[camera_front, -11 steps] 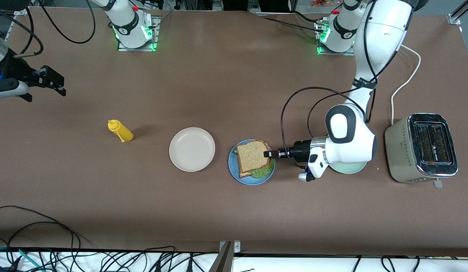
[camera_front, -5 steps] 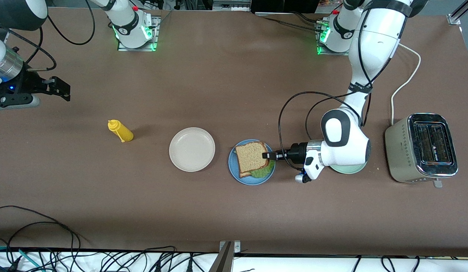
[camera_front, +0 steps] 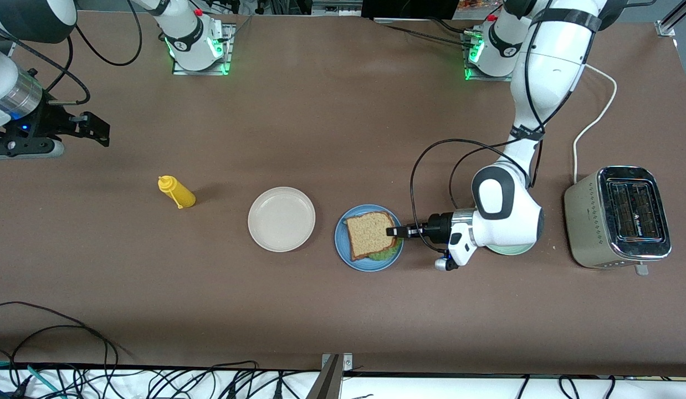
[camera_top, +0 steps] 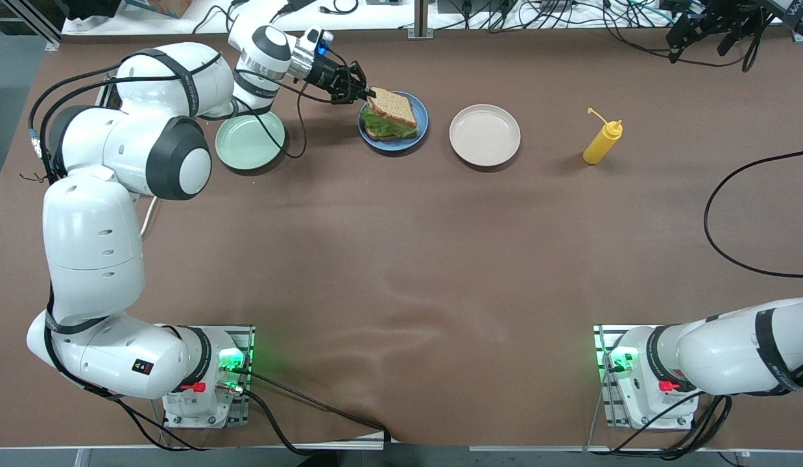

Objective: Make sandwich in blue plate with both arms
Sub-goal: 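Lower the bread onto the lettuce and open the left gripper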

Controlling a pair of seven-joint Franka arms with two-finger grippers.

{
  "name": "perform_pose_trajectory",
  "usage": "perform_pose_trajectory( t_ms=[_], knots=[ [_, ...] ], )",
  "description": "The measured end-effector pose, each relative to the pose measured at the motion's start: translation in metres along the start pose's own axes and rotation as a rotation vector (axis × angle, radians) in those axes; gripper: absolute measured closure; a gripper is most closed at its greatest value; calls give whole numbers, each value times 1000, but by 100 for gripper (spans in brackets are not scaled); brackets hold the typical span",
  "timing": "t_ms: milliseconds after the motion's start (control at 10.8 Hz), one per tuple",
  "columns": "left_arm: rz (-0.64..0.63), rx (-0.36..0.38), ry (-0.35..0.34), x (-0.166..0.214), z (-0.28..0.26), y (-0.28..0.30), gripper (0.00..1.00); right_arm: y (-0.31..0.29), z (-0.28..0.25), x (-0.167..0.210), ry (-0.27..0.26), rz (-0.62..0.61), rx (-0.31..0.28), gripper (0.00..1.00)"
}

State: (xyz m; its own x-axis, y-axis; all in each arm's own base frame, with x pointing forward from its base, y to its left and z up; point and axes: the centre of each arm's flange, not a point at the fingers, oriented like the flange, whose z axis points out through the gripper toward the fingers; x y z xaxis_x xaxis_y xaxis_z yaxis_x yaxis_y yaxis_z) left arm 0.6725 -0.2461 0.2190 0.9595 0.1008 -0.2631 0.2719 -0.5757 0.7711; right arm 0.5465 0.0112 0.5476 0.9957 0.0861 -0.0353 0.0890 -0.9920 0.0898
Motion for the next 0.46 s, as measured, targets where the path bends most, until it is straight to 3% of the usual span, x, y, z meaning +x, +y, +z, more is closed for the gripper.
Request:
perform_pose_trajectory(
  t_ms=[93,465],
  knots=[
    [30,-31,10,4,1,-9,82,0,1,0,-3,1,0,0],
    [175,-51,47,12,6,-26,31,-2,9,4,-18,3,-4,0]
  ],
)
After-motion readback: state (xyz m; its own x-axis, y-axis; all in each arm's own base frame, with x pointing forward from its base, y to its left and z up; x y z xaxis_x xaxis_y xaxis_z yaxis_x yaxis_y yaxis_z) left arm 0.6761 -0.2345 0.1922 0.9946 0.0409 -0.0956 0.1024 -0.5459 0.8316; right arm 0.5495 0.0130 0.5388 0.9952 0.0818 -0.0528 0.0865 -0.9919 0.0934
